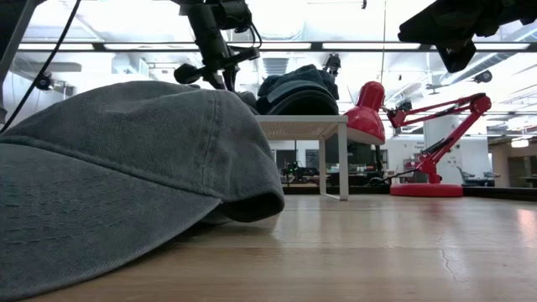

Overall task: Pick & Place hat
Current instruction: Put the top left gray cap on the shelf, then stack the bottom gray cap on the gray cap

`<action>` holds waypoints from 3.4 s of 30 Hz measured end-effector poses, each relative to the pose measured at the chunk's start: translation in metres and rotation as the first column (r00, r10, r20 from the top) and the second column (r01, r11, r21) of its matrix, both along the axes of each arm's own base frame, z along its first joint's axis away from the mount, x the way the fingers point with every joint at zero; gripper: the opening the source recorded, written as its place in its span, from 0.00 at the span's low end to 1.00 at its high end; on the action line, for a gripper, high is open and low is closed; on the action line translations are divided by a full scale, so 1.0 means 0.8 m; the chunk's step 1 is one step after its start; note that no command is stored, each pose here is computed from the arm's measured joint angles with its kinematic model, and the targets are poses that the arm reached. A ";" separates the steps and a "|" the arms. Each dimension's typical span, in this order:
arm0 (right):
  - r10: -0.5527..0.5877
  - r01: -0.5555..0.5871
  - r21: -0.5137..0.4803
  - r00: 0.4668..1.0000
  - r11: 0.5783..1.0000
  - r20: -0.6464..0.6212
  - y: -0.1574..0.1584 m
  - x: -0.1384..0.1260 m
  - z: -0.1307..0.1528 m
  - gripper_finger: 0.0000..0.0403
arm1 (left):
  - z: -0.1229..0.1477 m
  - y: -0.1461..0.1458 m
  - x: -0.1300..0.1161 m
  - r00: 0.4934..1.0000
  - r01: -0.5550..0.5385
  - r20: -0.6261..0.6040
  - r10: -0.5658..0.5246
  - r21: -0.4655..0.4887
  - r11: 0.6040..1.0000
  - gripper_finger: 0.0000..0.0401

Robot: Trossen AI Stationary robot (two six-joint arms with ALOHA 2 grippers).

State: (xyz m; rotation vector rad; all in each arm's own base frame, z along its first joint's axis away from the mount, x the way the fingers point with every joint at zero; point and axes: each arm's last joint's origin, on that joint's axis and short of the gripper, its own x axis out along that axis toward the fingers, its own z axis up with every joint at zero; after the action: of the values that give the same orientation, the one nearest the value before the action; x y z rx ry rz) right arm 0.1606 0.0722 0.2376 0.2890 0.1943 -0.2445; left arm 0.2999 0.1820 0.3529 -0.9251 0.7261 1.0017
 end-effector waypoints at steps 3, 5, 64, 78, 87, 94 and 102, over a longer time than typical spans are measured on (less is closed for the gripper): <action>0.000 0.000 0.000 1.000 1.000 0.000 0.000 0.000 0.000 0.13 | 0.000 0.000 0.000 1.000 -0.006 -0.009 0.006 0.012 1.000 0.12; 0.000 0.000 0.000 1.000 1.000 0.000 0.000 0.000 0.000 0.13 | 0.000 0.000 -0.001 1.000 -0.010 -0.011 0.010 0.015 1.000 0.17; 0.000 0.000 -0.001 1.000 1.000 -0.001 0.000 0.000 0.000 0.13 | -0.024 -0.301 -0.009 0.985 0.045 -0.142 -0.096 -0.331 0.943 0.96; 0.000 0.000 -0.002 1.000 1.000 -0.002 0.000 0.000 0.000 0.13 | -0.051 -0.323 -0.001 0.972 0.177 -0.088 -0.216 -0.325 0.929 0.96; 0.000 0.000 -0.002 1.000 1.000 -0.002 0.000 0.000 0.000 0.13 | -0.058 -0.359 -0.009 0.988 0.097 -0.070 -0.140 -0.427 0.899 0.96; 0.000 0.000 -0.002 1.000 1.000 -0.003 0.000 0.000 0.000 0.13 | -0.056 -0.398 -0.018 0.992 0.120 0.002 -0.130 -0.398 0.910 0.96; 0.000 0.000 -0.002 1.000 1.000 -0.003 0.000 0.000 0.000 0.13 | -0.081 -0.417 -0.012 0.981 0.183 0.132 -0.145 -0.353 0.917 0.96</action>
State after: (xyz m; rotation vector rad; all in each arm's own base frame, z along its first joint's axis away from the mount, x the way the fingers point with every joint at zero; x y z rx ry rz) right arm 0.1607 0.0723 0.2372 0.2868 0.1968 -0.2452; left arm 0.2901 -0.1516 0.2884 -1.2064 0.9050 0.6741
